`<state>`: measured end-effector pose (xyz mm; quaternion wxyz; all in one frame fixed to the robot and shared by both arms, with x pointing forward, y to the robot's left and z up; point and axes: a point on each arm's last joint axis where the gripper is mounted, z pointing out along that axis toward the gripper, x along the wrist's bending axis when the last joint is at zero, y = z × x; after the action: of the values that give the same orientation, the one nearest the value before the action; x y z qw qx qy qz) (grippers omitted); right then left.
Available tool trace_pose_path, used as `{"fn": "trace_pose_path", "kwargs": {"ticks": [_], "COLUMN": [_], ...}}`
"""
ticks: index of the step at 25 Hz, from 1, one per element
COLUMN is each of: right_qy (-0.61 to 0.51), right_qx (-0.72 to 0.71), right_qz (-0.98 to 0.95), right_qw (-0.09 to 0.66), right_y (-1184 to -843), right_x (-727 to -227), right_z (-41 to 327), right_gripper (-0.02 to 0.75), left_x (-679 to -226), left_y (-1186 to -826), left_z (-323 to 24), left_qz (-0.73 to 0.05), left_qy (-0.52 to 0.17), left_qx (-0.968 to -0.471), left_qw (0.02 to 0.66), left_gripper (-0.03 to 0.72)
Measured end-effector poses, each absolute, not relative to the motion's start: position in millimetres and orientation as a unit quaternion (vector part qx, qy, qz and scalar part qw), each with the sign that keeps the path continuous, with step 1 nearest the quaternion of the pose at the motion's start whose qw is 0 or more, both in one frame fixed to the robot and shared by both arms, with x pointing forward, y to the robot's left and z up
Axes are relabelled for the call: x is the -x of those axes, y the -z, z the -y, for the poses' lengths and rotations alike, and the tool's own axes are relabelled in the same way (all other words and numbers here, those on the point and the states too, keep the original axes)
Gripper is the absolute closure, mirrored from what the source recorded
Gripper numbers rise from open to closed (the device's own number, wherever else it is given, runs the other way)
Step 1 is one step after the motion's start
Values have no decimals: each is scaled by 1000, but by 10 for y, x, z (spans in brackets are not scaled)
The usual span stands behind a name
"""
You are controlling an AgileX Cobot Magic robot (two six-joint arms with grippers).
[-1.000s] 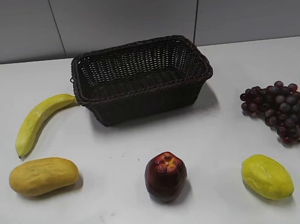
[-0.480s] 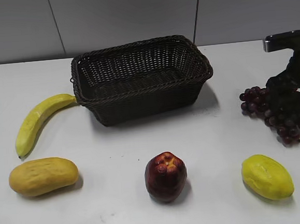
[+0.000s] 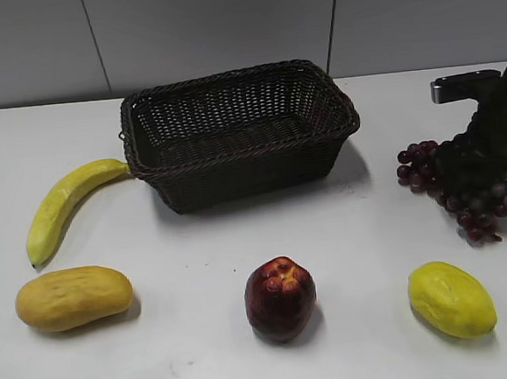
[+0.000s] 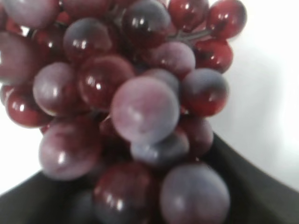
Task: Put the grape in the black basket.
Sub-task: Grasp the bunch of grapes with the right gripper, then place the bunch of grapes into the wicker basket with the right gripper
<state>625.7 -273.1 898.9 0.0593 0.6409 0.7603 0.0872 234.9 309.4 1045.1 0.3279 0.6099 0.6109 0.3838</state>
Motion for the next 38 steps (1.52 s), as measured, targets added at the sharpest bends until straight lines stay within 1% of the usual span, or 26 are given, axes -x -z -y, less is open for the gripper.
{"fn": "trace_pose_path", "kwargs": {"ticks": [1, 8, 10, 12, 15, 21, 25, 28, 31, 34, 36, 38], "right_qy": [-87, -73, -64, -60, -90, -189, -258, -310, -345, -367, -375, -372], "right_qx": [-640, -638, -636, -632, -626, -585, -537, -481, -411, -342, -312, -297], "right_qz": [-761, -765, -768, -771, -771, -762, -757, -760, -771, -786, -795, -806], "right_qw": [60, 48, 41, 41, 78, 203, 268, 309, 341, 361, 362, 351], "right_y": [-8991, -9027, -9099, -9238, -9652, -10749, -11337, -11644, -11771, -11764, -11645, -11426], "right_x": [-6259, -6245, -6225, -6214, -6267, -6458, -6536, -6525, -6479, -6446, -6477, -6548], "right_z": [2732, 2736, 2740, 2746, 2747, 2649, 2362, 2052, 1714, 1349, 1109, 912], "right_gripper": [346, 353, 358, 382, 407, 409, 418, 418, 419, 420, 420, 420], "left_x": [-2349, -2349, -2349, -2349, -2349, -2349, -2349, -2349, -2349, -2349, -2349, -2349], "left_y": [-10451, -10451, -10451, -10451, -10451, -10451, -10451, -10451, -10451, -10451, -10451, -10451], "left_z": [-3094, -3094, -3094, -3094, -3094, -3094, -3094, -3094, -3094, -3094, -3094, -3094], "left_qz": [-611, -611, -611, -611, -611, -611, -611, -611, -611, -611, -611, -611], "left_qy": [-384, -384, -384, -384, -384, -384, -384, -384, -384, -384, -384, -384], "left_qx": [-610, -610, -610, -610, -610, -610, -610, -610, -610, -610, -610, -610], "left_qw": [328, 328, 328, 328, 328, 328, 328, 328, 328, 328, 328, 328], "left_gripper": [471, 471, 471, 471, 471, 471, 471, 471, 471, 471, 471, 471]}}
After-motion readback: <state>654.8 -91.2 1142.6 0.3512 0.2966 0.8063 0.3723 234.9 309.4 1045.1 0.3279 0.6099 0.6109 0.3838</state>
